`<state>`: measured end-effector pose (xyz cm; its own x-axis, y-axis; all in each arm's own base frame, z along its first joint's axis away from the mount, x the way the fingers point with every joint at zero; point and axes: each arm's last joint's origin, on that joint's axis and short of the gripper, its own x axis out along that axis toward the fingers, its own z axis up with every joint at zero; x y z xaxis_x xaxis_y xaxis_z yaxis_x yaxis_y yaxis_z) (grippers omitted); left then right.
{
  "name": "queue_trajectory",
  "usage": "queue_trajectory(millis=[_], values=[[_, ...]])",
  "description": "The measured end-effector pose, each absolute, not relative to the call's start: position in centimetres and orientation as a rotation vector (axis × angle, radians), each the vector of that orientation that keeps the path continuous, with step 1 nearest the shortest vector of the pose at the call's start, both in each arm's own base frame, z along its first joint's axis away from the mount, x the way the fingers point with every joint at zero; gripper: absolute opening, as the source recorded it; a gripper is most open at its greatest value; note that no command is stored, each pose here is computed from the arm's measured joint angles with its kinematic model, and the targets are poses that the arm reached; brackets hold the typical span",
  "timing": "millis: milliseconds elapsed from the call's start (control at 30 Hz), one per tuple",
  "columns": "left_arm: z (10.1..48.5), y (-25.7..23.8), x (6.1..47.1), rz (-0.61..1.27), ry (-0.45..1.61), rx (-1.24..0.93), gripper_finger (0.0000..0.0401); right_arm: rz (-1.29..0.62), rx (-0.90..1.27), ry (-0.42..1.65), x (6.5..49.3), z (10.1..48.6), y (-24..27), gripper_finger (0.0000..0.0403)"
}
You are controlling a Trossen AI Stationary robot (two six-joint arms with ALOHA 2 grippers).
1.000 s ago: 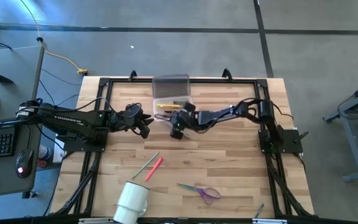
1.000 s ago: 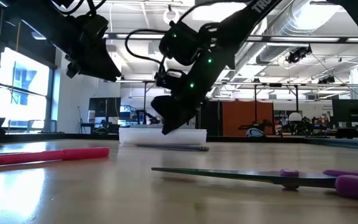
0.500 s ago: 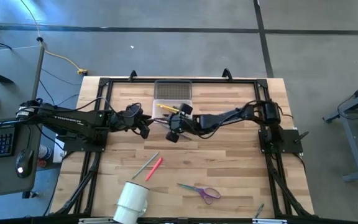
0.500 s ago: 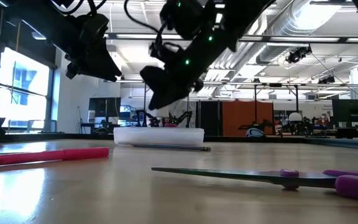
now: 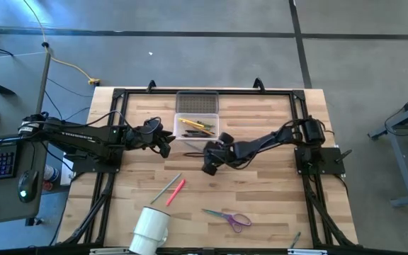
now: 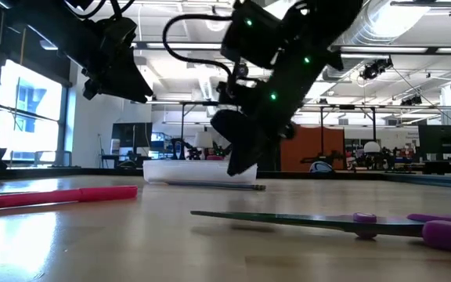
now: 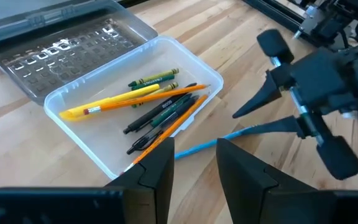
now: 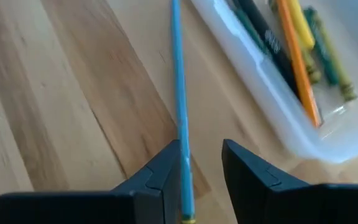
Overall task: Pick & place school supplies into a supply box
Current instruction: Put the top blue pencil into the supply box
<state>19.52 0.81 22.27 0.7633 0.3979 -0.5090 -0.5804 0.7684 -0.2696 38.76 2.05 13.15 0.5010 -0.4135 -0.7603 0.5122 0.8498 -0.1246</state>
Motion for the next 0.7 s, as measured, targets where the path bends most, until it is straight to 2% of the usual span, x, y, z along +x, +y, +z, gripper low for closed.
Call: queue_trajectory(millis=[333, 700], values=[[22.3, 0.8, 19.5, 0.555, 0.44, -0.454, 0.0156, -0.524, 0.218, 0.738, 36.7, 9.8, 1.6, 0.0103], [22.3, 0.8, 19.5, 0.558, 0.438, -0.454, 0.0156, -0.365, 0.148, 0.615, 31.5, 6.3, 1.4, 0.0101]])
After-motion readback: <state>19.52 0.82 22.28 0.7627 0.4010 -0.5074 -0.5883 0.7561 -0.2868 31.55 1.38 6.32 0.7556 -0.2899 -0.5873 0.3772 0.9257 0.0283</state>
